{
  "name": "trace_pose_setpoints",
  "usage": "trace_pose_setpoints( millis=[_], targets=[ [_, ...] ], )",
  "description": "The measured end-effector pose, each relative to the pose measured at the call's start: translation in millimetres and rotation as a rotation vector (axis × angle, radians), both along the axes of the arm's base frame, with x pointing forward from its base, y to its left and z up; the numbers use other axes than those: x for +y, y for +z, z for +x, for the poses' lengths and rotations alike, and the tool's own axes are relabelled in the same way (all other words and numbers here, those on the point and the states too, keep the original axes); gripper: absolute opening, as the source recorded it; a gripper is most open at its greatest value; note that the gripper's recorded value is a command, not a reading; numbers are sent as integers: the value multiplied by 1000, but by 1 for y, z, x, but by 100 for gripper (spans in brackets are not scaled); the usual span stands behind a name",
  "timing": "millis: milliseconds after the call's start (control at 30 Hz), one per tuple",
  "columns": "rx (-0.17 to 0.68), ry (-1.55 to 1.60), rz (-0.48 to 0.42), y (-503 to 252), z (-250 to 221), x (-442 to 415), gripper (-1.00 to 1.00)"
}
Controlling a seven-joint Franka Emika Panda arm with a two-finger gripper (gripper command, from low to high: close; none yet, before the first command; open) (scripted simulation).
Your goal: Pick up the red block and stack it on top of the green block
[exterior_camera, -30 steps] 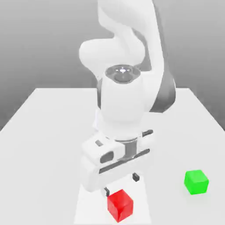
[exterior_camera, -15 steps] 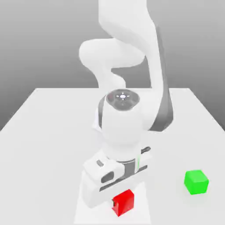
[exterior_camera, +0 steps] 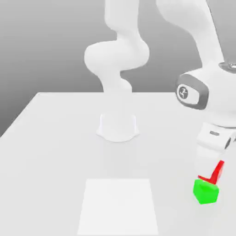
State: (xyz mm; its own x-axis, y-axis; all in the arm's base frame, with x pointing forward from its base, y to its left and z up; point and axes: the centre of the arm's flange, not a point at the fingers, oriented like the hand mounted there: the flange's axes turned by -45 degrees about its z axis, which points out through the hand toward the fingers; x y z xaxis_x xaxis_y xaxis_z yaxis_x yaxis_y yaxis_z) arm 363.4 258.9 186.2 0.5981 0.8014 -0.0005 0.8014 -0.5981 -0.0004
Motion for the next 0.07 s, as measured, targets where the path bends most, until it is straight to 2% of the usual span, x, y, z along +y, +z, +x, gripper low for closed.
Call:
trace_pose_setpoints(
  millis=[67],
  targets=[
    [0, 0, 0, 0, 0, 0, 100]
  ],
)
